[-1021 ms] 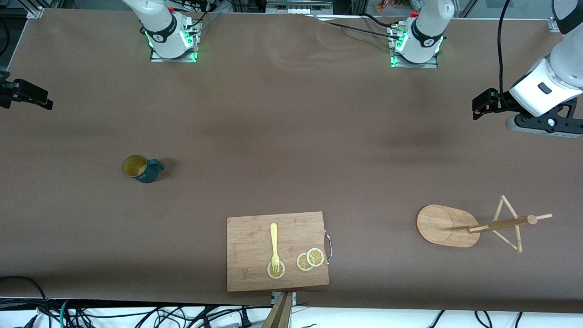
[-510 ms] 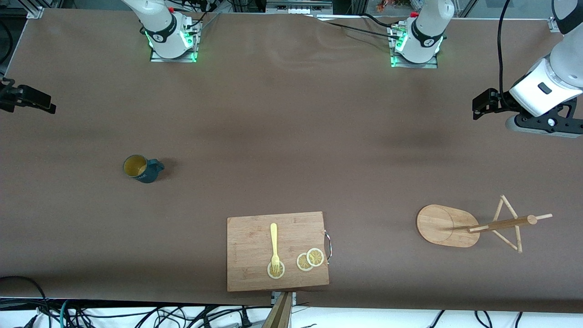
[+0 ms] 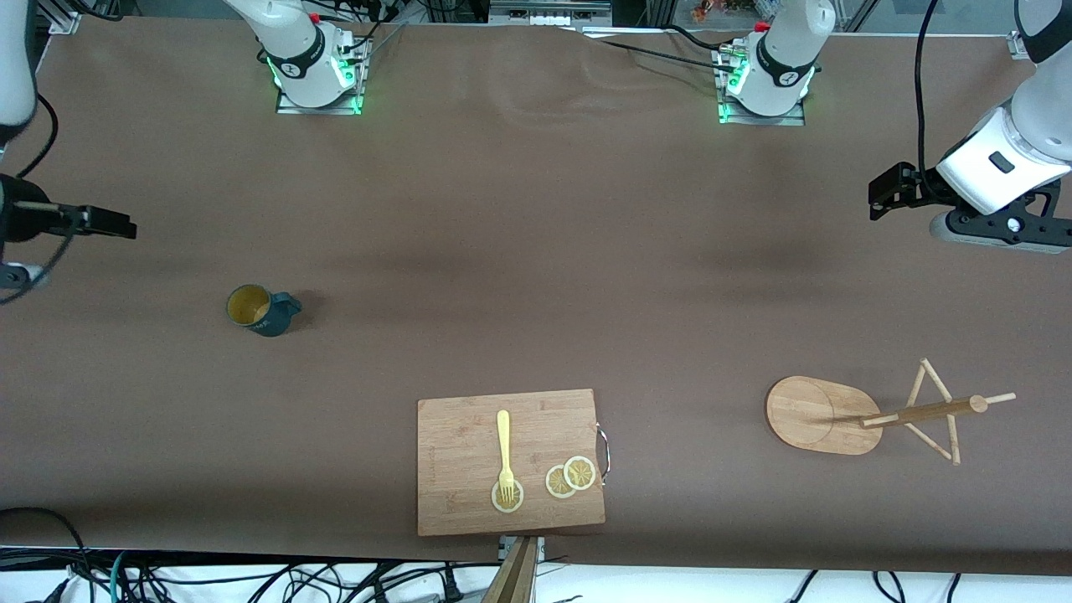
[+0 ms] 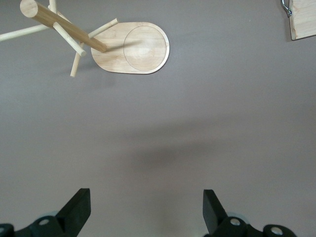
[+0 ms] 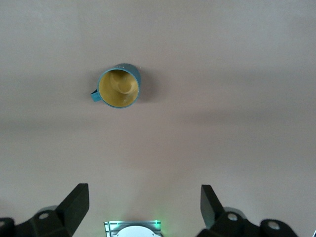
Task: Pass cup and hang on rack
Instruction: 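Reach the right gripper down to the teal mug rim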
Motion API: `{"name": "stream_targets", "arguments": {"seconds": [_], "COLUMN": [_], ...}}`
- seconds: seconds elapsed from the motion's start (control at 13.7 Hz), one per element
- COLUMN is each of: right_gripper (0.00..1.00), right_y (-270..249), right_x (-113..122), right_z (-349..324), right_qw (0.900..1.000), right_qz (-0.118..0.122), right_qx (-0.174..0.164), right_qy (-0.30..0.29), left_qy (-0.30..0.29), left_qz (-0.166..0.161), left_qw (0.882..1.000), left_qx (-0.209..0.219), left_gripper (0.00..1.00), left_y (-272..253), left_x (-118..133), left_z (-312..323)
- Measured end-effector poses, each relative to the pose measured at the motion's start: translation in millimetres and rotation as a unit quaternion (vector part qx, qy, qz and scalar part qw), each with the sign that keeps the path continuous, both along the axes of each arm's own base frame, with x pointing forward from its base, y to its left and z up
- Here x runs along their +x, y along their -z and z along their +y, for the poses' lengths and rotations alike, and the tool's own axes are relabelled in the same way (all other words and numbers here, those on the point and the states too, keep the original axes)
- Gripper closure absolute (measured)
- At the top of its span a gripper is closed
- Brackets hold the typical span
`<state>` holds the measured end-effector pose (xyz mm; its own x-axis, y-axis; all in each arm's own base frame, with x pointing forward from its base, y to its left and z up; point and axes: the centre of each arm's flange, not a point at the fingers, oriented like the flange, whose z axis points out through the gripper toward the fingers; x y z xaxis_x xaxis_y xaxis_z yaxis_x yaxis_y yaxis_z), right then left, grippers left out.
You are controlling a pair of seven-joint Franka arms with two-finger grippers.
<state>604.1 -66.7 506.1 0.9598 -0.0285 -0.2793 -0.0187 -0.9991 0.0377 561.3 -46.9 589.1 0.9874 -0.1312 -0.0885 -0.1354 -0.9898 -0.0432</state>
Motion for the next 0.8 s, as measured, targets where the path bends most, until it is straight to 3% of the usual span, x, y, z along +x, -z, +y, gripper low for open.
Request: {"name": "stream_targets", "arguments": {"seconds": [0.36,0.8], "right_gripper": [0.0,0.0], "right_y": [80.4,154.6], "right_x": [20.7,10.7], "right_z": [-1.3,-0.1], "right_qw": [1.0,1.0], "right_qz": [0.025,0.011], "right_qx": [-0.001,0.008], "right_qy": [-0.002,0.0], "left_qy": [0.0,0.0], "left_qz": [0.0,0.0], "left_qw": [1.0,1.0], "left_qx": [0.0,0.0], "left_gripper": [0.0,0.0], "left_y": [0.0,-0.1], "left_x": [0.0,0.0], "left_z": [0.0,0.0]}}
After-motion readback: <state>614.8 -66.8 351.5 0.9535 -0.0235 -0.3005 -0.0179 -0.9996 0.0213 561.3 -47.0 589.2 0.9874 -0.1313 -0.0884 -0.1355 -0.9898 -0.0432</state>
